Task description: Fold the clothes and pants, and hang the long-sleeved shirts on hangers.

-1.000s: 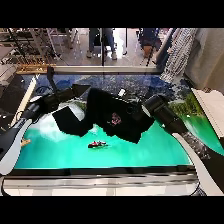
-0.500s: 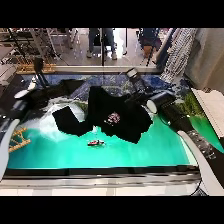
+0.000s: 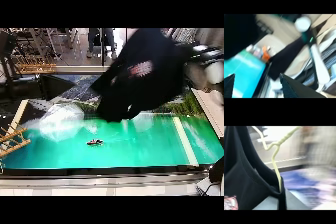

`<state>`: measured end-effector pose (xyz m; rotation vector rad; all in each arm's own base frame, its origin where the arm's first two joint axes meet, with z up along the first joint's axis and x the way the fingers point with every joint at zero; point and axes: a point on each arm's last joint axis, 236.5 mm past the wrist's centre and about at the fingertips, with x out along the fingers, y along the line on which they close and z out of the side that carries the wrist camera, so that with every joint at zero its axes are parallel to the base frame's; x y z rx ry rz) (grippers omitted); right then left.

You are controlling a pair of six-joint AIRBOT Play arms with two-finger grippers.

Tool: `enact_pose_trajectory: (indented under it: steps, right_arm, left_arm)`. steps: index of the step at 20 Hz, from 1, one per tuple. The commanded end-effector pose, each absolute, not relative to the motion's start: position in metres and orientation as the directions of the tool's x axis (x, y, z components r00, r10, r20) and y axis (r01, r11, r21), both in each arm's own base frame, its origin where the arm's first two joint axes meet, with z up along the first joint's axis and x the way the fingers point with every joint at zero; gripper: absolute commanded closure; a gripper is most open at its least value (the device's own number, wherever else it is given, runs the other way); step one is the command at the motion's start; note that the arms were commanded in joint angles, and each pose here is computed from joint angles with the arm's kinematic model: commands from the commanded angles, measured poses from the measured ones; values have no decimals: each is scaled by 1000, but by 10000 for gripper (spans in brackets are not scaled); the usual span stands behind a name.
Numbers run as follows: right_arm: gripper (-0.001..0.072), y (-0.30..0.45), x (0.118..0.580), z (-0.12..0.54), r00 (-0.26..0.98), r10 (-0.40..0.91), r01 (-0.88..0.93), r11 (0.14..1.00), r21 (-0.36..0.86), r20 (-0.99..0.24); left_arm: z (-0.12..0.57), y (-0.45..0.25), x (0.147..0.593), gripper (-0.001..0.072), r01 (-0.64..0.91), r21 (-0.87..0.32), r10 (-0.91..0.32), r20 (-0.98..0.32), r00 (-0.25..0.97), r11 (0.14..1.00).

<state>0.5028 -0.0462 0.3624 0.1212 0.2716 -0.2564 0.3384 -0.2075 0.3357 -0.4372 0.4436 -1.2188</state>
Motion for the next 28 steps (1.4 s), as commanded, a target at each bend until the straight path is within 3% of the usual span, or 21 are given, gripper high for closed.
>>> enact_pose_trajectory:
  steps: [1,3,5,7,10,13,15,21,23,26,27,28]
  right_arm:
    - [678,-224,386,394,628,-707,733,678,-59,-325]
    - [678,-304,301,401,397,-858,861,471,-192,-325]
    - [678,-355,230,413,230,-929,941,288,-176,-292]
    - [678,-384,188,438,152,-969,971,183,-155,-193]
    - [678,-406,168,487,141,-990,988,140,-68,16]
    - [677,-412,160,542,166,-953,974,199,110,253]
    - [677,-419,161,554,177,-929,972,216,90,326]
    - [677,-477,124,494,38,-987,994,54,99,154]
    - [675,-476,122,489,30,-991,994,43,102,130]
    - [670,-456,130,514,76,-977,989,99,113,199]
    - [494,-447,129,525,85,-970,986,115,120,229]
    - [168,-437,128,538,94,-959,984,131,122,266]
  left_arm:
    - [328,-197,314,132,725,-536,-901,-243,359,433]
    - [332,-197,307,132,732,-515,-895,-250,370,446]
    - [335,-197,304,132,737,-508,-895,-247,372,446]
    - [334,-196,304,132,736,-506,-893,-252,373,450]
    - [330,-197,301,132,737,-506,-894,-265,361,448]
    - [326,-198,293,132,744,-512,-902,-284,326,430]
    - [324,-199,289,132,746,-516,-905,-294,307,421]
    - [324,-199,288,132,661,-619,-906,-295,304,424]
    - [323,-199,288,132,661,-619,-906,-295,304,424]
    - [323,-199,288,132,661,-619,-905,-296,305,425]
    - [323,-199,288,132,661,-619,-905,-296,305,425]
    - [323,-199,288,132,661,-619,-905,-296,305,425]
